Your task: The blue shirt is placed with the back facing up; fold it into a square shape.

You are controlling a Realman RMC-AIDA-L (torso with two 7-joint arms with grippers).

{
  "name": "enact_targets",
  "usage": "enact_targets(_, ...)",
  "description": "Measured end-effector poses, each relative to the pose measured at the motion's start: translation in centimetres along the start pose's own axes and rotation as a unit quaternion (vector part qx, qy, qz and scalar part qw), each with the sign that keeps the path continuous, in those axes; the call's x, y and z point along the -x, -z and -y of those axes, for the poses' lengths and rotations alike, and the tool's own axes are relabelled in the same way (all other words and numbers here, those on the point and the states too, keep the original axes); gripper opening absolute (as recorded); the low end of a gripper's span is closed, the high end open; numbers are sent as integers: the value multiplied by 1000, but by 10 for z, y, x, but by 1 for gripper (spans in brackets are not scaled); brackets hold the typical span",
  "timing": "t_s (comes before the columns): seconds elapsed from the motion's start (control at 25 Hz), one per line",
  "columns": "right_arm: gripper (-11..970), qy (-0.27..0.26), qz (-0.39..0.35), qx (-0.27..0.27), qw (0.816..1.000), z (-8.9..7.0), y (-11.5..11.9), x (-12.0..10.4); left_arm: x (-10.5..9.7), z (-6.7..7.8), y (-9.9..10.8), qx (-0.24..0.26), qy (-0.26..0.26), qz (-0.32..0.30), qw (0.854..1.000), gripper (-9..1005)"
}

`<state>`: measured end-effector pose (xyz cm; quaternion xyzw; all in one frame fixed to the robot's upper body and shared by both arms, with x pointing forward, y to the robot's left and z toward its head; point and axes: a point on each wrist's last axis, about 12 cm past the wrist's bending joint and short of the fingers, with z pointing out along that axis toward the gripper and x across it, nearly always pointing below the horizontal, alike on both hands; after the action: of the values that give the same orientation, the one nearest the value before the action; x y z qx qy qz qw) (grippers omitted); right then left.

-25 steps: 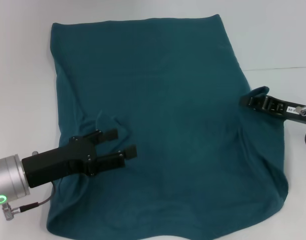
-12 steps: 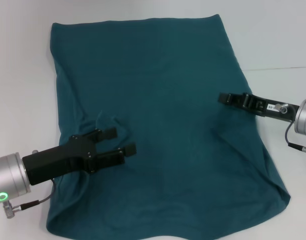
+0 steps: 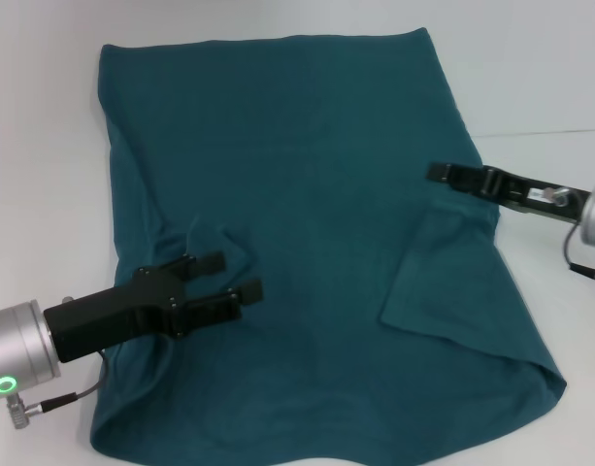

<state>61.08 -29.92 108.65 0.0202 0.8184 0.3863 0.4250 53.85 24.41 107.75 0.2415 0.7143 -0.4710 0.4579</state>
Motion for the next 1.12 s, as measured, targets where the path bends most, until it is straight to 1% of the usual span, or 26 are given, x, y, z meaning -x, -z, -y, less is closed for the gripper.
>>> enact_targets(0.08, 430, -3, 2, -4, 1000, 5, 7, 2, 0, 0, 0, 0, 3, 0, 1000, 921)
enact_targets(0.2, 626, -2, 0, 2, 1000, 9, 17, 4, 1, 0, -1, 0, 6, 0, 1000, 921)
enact_targets(0.44, 714, 8, -14, 33, 999, 10, 36, 11, 4, -2, 2, 4, 18, 3, 1000, 921)
enact_targets(0.64, 787, 6, -31, 48, 998, 12, 50, 13, 7, -6, 13, 19, 40, 22, 999, 921)
enact_targets(0.84, 938, -13, -37, 56, 998, 14, 59, 13, 6, -12, 29, 48, 63, 11, 997, 921)
enact_targets(1.0, 935, -19, -36, 58, 998, 13, 59, 13, 1, -15, 46, 78, 79, -9, 994, 921)
enact_targets(1.12, 934, -20, -35, 61, 997, 11, 55, 13, -4, -16, 62, 102, 96, -19, 990, 921)
